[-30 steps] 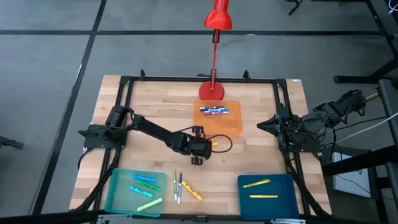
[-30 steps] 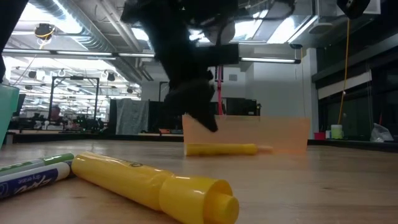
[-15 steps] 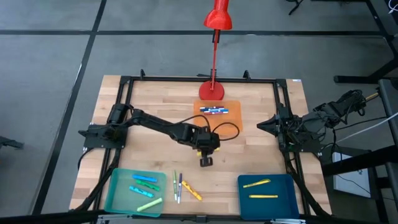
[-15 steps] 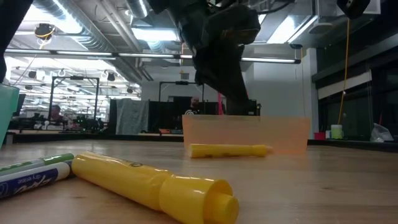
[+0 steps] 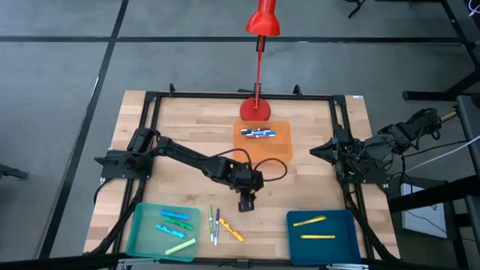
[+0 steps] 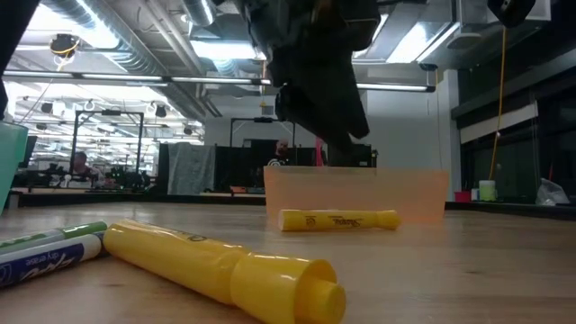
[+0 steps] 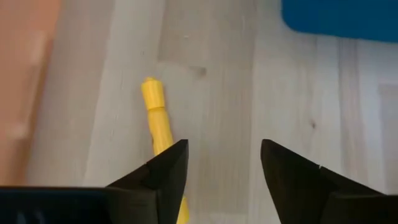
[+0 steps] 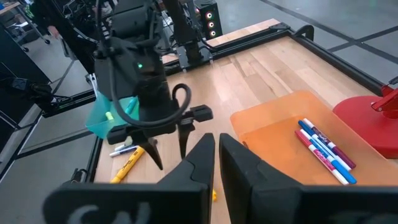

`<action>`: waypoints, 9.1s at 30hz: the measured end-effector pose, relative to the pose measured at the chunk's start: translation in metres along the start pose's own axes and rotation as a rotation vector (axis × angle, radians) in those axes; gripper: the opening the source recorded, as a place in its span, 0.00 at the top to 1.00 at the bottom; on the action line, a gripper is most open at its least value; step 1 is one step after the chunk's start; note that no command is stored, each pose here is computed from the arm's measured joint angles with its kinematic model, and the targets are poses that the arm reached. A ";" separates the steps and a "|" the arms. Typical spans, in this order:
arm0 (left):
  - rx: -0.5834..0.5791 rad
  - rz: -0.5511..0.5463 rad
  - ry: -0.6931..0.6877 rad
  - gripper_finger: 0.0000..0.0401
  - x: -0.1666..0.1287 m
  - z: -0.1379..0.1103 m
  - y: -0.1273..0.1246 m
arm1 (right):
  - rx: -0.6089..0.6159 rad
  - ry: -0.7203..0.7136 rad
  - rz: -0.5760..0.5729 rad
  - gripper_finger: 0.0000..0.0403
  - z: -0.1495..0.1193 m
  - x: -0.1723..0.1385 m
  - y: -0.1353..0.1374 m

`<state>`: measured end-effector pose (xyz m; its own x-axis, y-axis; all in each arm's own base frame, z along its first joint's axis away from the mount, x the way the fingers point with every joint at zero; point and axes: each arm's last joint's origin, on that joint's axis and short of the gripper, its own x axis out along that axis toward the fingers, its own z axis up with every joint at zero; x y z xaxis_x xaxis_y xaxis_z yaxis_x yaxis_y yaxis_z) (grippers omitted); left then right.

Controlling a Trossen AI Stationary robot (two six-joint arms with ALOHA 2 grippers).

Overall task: Pick & Place Markers
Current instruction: Put the top yellow highlighter pen into the green bin, then put the yellow highlighter pen into the green bin

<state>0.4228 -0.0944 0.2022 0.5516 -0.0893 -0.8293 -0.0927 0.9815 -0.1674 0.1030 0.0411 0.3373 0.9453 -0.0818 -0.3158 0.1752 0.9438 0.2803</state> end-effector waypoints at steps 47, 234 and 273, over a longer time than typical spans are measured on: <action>-0.156 0.151 0.228 0.84 0.051 -0.020 0.055 | 0.024 0.022 0.019 0.94 -0.001 0.006 0.005; -0.199 -0.466 -0.009 0.70 -0.129 -0.117 -0.081 | 0.086 0.008 0.045 0.94 0.001 0.006 0.007; 0.273 -0.412 -0.209 0.94 -0.127 -0.051 -0.072 | 0.088 0.008 0.045 0.94 0.001 0.006 0.007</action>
<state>0.3176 -0.1620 0.2921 0.6524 -0.4684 -0.5959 0.3701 0.8830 -0.2888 0.1102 0.0464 0.3385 0.9505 -0.0373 -0.3084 0.1569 0.9145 0.3728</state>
